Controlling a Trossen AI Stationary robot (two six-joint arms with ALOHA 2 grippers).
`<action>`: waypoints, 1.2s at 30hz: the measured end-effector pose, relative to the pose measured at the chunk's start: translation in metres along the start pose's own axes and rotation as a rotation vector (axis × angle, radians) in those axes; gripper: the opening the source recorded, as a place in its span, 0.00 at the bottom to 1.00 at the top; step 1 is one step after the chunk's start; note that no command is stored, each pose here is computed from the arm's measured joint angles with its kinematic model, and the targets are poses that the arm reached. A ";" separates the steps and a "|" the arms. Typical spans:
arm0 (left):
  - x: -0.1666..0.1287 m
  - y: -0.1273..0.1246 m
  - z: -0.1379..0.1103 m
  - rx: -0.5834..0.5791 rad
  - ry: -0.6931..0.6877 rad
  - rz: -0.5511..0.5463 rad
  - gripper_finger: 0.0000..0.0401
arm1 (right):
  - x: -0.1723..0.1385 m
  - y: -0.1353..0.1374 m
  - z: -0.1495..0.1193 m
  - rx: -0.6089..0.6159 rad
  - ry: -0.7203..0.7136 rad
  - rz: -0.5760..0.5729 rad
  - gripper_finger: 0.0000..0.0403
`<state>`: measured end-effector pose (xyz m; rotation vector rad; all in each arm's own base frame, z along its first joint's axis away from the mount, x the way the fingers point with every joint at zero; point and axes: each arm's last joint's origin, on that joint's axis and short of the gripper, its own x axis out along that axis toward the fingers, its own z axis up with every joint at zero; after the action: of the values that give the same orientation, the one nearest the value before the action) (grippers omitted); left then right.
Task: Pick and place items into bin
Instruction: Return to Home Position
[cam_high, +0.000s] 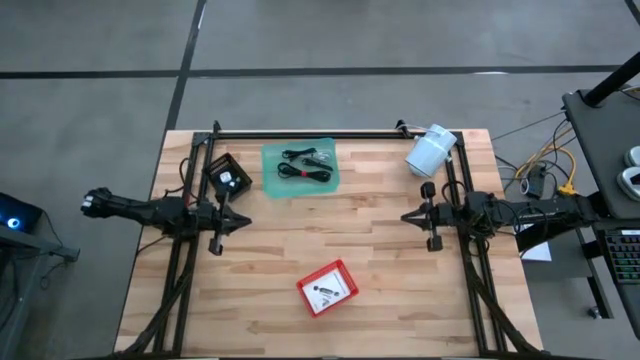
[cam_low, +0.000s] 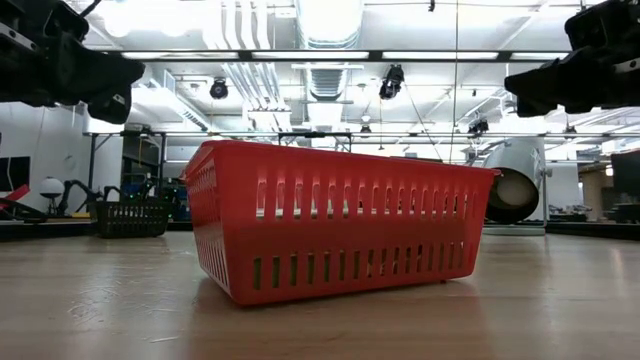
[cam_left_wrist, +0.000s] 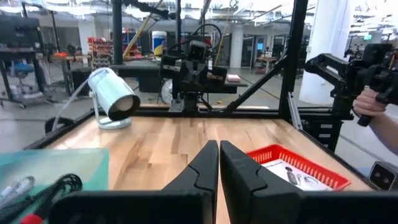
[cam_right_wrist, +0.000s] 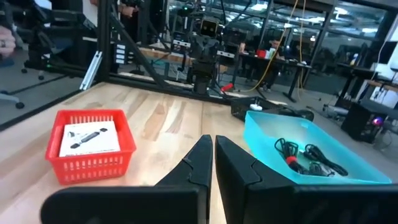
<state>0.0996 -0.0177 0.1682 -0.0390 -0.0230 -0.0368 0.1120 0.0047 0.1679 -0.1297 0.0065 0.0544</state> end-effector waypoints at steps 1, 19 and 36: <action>0.000 0.000 0.000 -0.011 0.003 0.000 0.00 | 0.000 0.000 0.000 -0.012 0.000 0.000 0.02; 0.000 0.000 0.000 -0.013 -0.003 0.000 0.00 | 0.000 0.000 0.000 0.072 -0.001 0.000 0.02; 0.000 0.000 0.000 -0.012 -0.002 0.000 0.00 | 0.000 0.000 0.000 0.097 0.000 0.001 0.02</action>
<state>0.1001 -0.0178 0.1684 -0.0514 -0.0243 -0.0371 0.1122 0.0048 0.1679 -0.0329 0.0088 0.0547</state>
